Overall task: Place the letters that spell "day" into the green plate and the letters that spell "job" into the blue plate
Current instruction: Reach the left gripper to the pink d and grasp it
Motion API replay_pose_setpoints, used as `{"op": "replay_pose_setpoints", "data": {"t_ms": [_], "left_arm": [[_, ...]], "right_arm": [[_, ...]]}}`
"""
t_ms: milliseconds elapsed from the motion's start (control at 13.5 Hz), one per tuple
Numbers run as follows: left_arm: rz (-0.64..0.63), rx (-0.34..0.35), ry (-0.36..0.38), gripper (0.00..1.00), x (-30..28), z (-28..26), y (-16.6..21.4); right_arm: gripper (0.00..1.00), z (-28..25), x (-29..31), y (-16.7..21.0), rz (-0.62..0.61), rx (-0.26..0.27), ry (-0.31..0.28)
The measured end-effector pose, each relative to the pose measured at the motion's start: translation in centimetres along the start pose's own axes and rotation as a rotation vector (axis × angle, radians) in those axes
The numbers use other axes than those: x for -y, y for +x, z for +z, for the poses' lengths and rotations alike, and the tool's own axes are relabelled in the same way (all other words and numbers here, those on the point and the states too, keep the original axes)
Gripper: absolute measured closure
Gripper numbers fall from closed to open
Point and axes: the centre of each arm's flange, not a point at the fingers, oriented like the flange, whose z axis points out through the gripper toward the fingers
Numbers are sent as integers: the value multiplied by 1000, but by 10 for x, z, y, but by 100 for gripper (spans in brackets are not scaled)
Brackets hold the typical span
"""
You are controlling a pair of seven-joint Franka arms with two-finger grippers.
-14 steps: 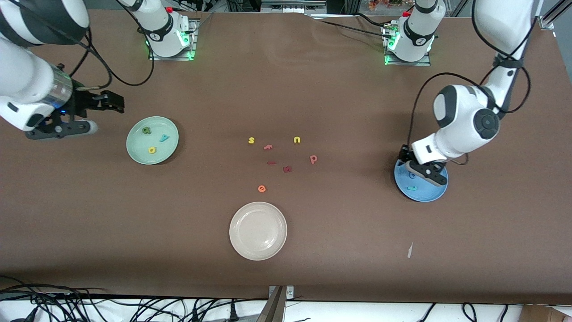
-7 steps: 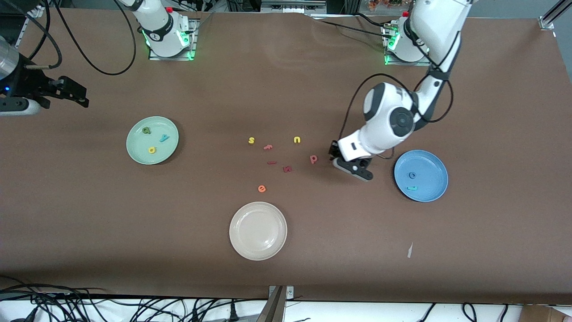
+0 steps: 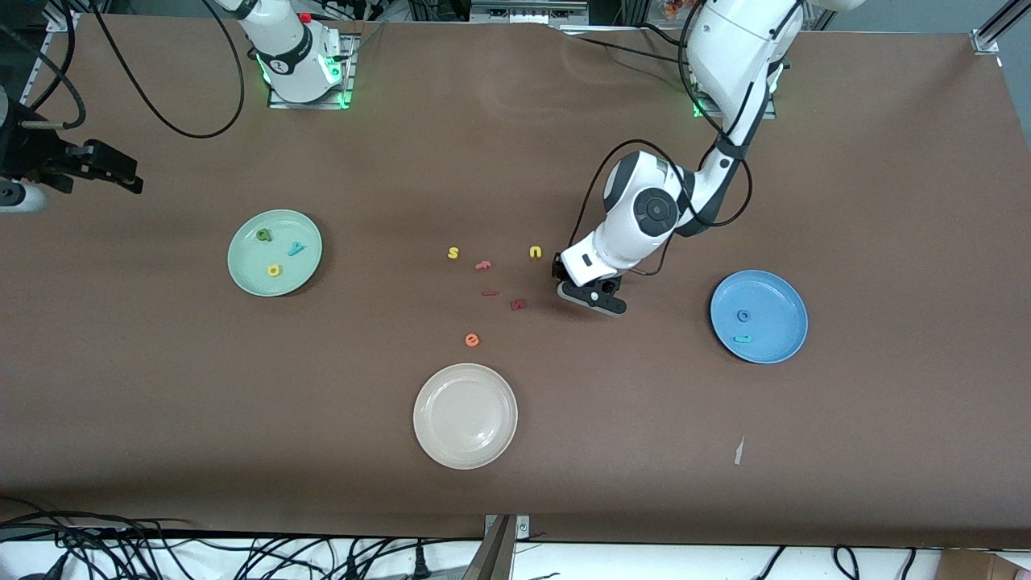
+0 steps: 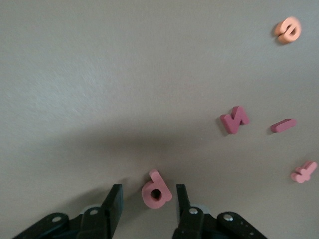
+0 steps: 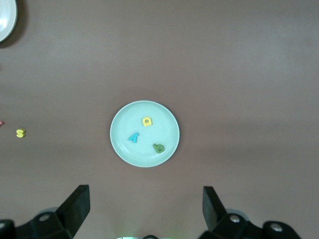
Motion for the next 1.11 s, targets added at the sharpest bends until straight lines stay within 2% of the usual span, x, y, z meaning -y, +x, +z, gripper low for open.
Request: {"op": "replay_pose_setpoints", "data": {"t_ms": [370, 667, 741, 1111], "left_arm": [[-26, 0, 2, 48, -8, 4, -1], [-29, 11, 6, 47, -9, 11, -5], [-31, 14, 8, 44, -8, 13, -5], [-34, 17, 10, 46, -6, 16, -6]], "right_arm": [[0, -2, 14, 6, -22, -8, 2], [0, -4, 14, 6, -21, -110, 1], [0, -2, 15, 3, -20, -117, 1], [0, 4, 13, 1, -15, -92, 2]]}}
